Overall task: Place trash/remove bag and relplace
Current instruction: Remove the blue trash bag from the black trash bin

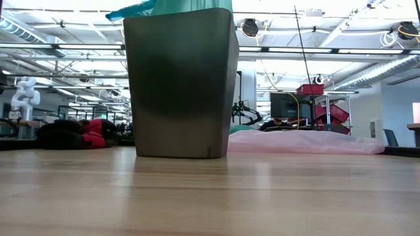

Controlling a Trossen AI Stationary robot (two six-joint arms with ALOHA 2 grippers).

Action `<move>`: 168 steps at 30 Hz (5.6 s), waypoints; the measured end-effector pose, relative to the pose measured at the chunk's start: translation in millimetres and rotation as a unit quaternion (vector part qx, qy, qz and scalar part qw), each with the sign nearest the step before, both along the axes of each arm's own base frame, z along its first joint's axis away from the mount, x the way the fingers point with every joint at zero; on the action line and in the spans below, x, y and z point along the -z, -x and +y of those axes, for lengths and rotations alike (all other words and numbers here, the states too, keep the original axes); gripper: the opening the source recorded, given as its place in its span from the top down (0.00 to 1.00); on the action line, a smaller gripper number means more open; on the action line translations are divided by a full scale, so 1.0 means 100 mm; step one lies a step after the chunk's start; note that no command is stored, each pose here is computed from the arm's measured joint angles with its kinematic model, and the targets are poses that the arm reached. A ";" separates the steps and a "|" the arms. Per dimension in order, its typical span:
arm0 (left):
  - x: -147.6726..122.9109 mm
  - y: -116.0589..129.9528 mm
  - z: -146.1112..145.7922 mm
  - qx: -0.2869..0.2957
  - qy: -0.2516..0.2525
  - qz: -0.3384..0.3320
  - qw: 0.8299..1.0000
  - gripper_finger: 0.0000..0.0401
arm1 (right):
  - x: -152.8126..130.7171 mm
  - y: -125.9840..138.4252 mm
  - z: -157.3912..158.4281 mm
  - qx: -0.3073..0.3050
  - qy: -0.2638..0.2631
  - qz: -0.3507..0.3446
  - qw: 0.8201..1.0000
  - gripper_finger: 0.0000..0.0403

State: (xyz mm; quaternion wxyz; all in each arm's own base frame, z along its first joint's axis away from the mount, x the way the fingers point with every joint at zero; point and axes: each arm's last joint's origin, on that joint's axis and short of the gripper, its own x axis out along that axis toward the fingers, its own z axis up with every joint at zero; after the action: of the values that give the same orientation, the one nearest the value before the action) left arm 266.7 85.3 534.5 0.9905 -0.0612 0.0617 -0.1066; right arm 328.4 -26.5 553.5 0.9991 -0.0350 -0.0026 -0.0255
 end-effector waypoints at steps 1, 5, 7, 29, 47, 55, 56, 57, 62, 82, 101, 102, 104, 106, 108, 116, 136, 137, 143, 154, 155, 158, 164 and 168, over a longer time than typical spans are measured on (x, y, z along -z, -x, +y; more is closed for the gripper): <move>0.00 -0.02 0.00 0.000 0.000 -0.005 1.000 0.65 | 0.01 -0.01 0.00 0.000 -0.002 0.001 1.000 1.00; 0.00 -0.04 0.02 0.000 -0.001 -0.005 1.000 0.93 | 0.03 -0.03 0.00 0.001 -0.004 0.009 1.000 1.00; 0.02 -0.06 0.03 -0.002 0.000 -0.003 1.000 0.97 | 0.04 -0.03 -0.01 0.002 -0.012 0.010 1.000 1.00; -0.12 0.37 0.22 -0.073 -0.018 -0.013 0.997 1.00 | 0.45 -0.14 0.31 0.223 -0.150 0.127 0.955 0.36; -0.23 0.62 0.21 -0.091 -0.070 -0.041 0.993 1.00 | 1.21 -1.11 0.36 0.381 -0.189 0.062 0.903 0.80; -0.30 0.85 0.28 -0.133 -0.079 -0.052 0.987 1.00 | 1.26 -1.09 0.40 0.382 -0.188 0.085 0.901 0.99; -0.30 0.86 0.29 -0.137 -0.080 -0.053 0.986 1.00 | 1.28 -1.08 0.40 0.385 -0.188 0.092 0.899 1.00; -0.31 0.88 0.29 -0.139 -0.080 -0.053 0.986 1.00 | 1.30 -1.08 0.40 0.388 -0.190 0.098 0.897 1.00; -0.33 0.94 0.28 -0.146 -0.083 -0.057 0.984 1.00 | 1.36 -1.05 0.40 0.389 -0.194 0.129 0.891 1.00; -0.55 1.14 0.21 -0.185 -0.121 -0.102 0.970 1.00 | 1.42 -1.01 0.38 0.359 -0.202 0.180 0.893 1.00; -0.56 1.18 0.22 -0.199 -0.124 -0.100 0.967 1.00 | 0.96 -0.71 0.37 0.276 -0.211 0.148 0.926 0.26; -0.56 1.19 0.21 -0.199 -0.124 -0.100 0.967 1.00 | 0.96 -0.71 0.35 0.277 -0.211 0.148 0.926 0.22; -0.56 1.19 0.21 -0.199 -0.125 -0.100 0.967 1.00 | 1.00 -0.76 0.31 0.283 -0.202 0.153 0.925 0.16; -0.57 1.21 0.19 -0.199 -0.125 -0.101 0.967 1.00 | 1.08 -0.83 0.22 0.295 -0.198 0.161 0.921 0.11; -0.57 1.21 0.19 -0.198 -0.126 -0.102 0.967 1.00 | 1.21 -0.94 0.12 0.309 -0.192 0.175 0.915 0.08; -0.57 1.22 0.18 -0.196 -0.125 -0.102 0.967 1.00 | 1.48 -1.45 -0.25 0.220 -0.214 0.119 0.944 0.06; -0.64 1.26 0.14 -0.191 -0.138 -0.133 0.963 0.99 | 2.03 -1.81 -0.47 0.185 -0.252 0.153 0.937 0.97; -0.65 1.27 0.14 -0.191 -0.140 -0.137 0.962 0.99 | 1.98 -1.78 -0.46 0.176 -0.255 0.157 0.938 0.98; -0.70 1.33 0.10 -0.212 -0.151 -0.157 0.953 0.87 | 1.55 -1.51 -0.30 0.141 -0.238 0.140 0.951 1.00; -0.86 1.73 -0.09 -0.305 -0.161 -0.213 0.914 0.60 | 0.87 -0.99 -0.19 0.119 -0.219 0.078 0.965 1.00; -0.87 1.76 -0.12 -0.306 -0.147 -0.217 0.915 0.60 | 0.83 -0.95 -0.19 0.118 -0.215 0.075 0.967 1.00; -0.87 1.82 -0.17 -0.289 -0.103 -0.222 0.925 0.59 | 0.69 -0.82 -0.17 0.113 -0.205 0.060 0.970 1.00; -0.73 1.78 -0.16 -0.266 -0.007 -0.155 0.951 0.59 | 0.40 -0.50 -0.13 0.078 -0.186 0.035 0.979 1.00; -0.59 1.67 -0.05 -0.272 0.049 -0.096 0.956 0.59 | 0.26 -0.30 -0.06 0.049 -0.169 0.033 0.984 1.00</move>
State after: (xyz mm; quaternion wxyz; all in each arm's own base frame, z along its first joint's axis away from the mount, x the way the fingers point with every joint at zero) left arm 99.6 80.7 593.9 0.9791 -0.1137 -0.0579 0.1583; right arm 358.7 -32.6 527.9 0.9876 0.1339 0.0363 -0.0733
